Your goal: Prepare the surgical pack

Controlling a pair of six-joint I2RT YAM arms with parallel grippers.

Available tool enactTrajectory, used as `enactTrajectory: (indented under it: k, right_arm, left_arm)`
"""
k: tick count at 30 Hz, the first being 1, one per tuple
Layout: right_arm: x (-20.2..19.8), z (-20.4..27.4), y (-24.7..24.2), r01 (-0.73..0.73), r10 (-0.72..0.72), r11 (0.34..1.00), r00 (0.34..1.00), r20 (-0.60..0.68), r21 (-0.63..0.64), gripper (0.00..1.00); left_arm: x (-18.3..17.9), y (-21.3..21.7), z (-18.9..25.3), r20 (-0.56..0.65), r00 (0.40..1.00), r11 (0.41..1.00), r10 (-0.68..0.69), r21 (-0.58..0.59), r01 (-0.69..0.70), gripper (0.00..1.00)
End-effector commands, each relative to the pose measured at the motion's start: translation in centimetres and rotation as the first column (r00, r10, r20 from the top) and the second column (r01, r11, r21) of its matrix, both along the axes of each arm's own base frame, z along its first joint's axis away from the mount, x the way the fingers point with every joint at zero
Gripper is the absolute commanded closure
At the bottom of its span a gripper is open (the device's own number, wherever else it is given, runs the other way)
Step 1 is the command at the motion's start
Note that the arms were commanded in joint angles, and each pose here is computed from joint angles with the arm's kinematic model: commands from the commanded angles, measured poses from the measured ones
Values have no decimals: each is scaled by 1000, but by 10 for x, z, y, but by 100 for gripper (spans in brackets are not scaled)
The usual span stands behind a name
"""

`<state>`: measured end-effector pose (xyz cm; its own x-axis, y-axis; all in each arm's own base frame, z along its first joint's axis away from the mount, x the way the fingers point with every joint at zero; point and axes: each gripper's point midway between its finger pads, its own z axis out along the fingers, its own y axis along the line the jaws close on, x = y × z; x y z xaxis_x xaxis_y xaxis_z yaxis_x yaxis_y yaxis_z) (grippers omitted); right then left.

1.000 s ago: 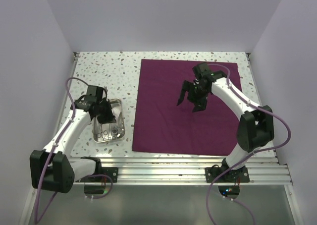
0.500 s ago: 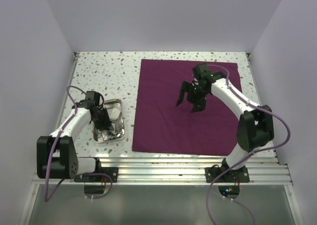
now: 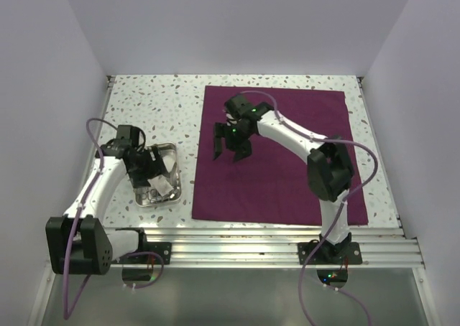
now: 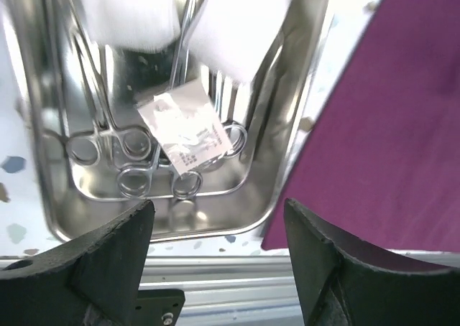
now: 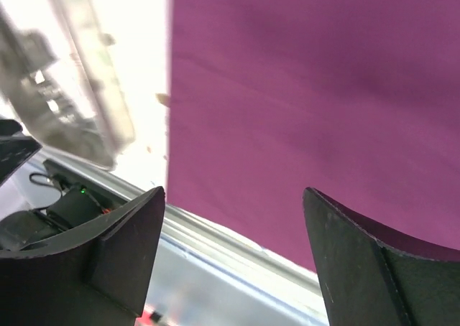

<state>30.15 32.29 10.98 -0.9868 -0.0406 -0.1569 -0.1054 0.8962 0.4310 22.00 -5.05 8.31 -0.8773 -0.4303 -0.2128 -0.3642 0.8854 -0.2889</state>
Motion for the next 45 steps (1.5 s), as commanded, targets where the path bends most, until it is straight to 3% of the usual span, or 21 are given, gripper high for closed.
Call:
enactTrajectory:
  k: [1,9,17,21,24,30,34,41,45]
  right_arm:
    - [0,9,58,-134,128,990,985,112,42,20]
    - [-9,-12,138,-179,168,983,969,183,45,20]
    - [-21,-50,161,-177,182,983,968,172,-42,28]
    - [-25,-57,174,-163,167,986,970,179,-35,36]
    - [-28,-72,175,-144,150,988,978,148,-50,52]
    - [-24,-79,179,-133,145,988,974,173,-76,71]
    - [-24,-83,184,-129,138,989,977,160,-68,76]
    - [-26,-75,191,-131,134,991,981,144,-28,99]
    - [-26,-59,194,-169,169,986,973,159,-15,100]
  left_arm:
    - [11,14,45,114,993,997,38,61,-45,24]
    - [25,25,76,209,977,991,36,121,-62,26]
    - [26,24,84,240,970,992,26,116,-55,26]
    - [24,22,86,242,970,991,10,126,-42,27]
    - [25,22,89,250,968,990,1,138,-37,26]
    - [21,21,90,245,970,988,-7,150,-30,26]
    - [16,23,84,232,973,987,0,156,-37,26]
    - [22,31,96,246,969,978,0,200,-51,25]
    - [25,34,99,250,968,975,1,216,-56,25]
